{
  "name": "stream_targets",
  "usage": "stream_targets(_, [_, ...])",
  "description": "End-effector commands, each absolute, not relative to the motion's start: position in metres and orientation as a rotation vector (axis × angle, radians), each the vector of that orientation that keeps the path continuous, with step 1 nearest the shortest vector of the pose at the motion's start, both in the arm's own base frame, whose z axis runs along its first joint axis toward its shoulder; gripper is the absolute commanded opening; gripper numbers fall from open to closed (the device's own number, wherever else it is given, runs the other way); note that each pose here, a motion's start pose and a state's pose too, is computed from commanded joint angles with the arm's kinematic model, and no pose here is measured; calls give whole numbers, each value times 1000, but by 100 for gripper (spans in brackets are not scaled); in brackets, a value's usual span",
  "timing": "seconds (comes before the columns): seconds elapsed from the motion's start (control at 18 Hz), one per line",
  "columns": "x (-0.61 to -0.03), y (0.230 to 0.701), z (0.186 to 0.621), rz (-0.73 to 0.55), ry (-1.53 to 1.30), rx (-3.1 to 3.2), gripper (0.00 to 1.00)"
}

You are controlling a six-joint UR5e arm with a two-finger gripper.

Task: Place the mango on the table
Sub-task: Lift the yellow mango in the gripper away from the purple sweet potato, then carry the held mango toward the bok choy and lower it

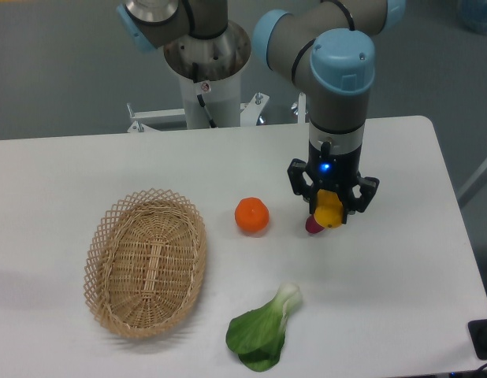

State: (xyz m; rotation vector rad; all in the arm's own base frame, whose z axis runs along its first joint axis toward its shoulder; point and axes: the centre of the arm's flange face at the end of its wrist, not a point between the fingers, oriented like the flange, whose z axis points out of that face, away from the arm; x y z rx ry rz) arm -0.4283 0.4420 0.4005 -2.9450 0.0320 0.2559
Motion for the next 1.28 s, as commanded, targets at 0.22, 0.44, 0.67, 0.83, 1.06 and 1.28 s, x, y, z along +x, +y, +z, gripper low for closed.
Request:
stream_targets(0.22, [-425, 442, 393, 258, 28, -2942, 44])
stream_targets(0.44, [-425, 442, 389, 255, 18, -2945, 44])
stream_targets(0.67, [-427, 447, 366, 287, 23, -2930, 44])
stream_targets(0.83, [-432, 463, 337, 324, 13, -2904, 44])
stream_targets(1.06, [-448, 481, 311, 377, 5, -2869, 44])
stream_targets(1.28, [-473, 504, 277, 413, 32, -2850, 44])
